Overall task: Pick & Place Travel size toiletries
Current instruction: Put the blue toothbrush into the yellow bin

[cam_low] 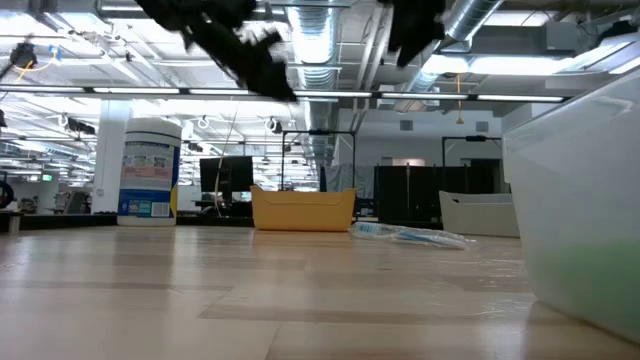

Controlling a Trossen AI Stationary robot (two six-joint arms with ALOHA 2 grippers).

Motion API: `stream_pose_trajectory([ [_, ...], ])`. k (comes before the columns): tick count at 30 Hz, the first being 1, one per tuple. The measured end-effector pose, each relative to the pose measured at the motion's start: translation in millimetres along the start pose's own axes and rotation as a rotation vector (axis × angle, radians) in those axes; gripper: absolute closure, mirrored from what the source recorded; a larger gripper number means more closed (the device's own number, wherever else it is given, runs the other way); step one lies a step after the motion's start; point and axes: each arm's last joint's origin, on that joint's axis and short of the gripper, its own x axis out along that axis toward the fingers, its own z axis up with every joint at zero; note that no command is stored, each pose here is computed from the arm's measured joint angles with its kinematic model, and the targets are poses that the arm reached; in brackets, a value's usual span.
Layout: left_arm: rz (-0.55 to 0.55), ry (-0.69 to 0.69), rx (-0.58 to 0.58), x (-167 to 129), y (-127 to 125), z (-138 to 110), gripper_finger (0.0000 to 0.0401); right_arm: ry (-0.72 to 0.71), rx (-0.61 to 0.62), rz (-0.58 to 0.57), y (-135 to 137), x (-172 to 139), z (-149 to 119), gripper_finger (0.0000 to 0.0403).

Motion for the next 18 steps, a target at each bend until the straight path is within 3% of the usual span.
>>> stream_pose_trajectory([
  [5, 0.015, -0.230, -0.066, -72.5, 16.0, 36.1, 0.0129, 0.006, 0.072, -0.014, -1.6, 62.4, -11.8, 0.0180],
  [10, 0.027, -0.413, -0.094, -136.1, 23.7, 53.6, 0.0146, -0.009, 0.126, -0.010, 0.7, 110.6, -32.6, 0.0188],
  [18, 0.023, -0.564, -0.107, -189.2, 25.8, 60.0, 0.0159, 0.022, 0.113, 0.002, 13.3, 147.6, -67.1, 0.0197],
])
